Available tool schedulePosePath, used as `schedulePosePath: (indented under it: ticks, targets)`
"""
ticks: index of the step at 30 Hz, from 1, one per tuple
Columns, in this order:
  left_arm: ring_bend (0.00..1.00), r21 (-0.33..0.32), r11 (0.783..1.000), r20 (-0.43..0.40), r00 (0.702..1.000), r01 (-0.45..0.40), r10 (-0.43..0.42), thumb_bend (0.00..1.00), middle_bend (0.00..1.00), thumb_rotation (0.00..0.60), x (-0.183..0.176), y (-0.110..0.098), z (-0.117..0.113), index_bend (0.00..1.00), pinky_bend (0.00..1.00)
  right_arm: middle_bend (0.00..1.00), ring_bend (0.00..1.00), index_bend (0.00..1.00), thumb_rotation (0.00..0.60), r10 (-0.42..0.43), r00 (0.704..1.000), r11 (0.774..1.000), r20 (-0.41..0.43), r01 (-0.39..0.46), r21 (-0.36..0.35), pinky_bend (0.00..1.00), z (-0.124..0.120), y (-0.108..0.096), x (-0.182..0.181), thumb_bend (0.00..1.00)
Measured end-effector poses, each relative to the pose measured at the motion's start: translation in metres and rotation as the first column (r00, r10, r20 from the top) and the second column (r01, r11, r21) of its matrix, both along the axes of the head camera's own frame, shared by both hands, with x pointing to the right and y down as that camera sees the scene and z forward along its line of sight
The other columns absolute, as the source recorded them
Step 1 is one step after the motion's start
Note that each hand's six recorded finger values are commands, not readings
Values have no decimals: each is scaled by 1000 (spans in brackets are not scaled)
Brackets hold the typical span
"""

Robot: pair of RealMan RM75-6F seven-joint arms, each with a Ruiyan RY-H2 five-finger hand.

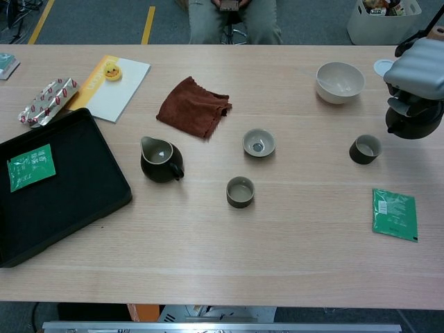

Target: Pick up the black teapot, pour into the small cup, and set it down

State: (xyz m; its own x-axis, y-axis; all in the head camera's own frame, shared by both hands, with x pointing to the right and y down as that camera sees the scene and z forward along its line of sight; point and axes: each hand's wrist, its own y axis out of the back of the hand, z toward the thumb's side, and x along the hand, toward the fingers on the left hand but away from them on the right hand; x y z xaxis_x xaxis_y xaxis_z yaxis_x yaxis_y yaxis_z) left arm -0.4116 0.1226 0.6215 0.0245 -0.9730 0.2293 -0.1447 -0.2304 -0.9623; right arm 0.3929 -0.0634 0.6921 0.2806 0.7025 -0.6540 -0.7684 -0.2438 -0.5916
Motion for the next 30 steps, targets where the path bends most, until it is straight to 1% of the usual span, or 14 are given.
schedulePosePath:
  ticks: [16,30]
  targets:
    - [195,2,1000,-7,1000,7,-7,396,237,600,-4,1,3,167,215,777,704,856,456,-49,996,999,-68,50,10,176,3,-3,-12,525]
    - [194,6,1000,-14,1000,12,-12,396,237,600,-6,2,4,167,214,778,704,856,457,-81,991,996,-106,84,25,174,2,-6,-22,519]
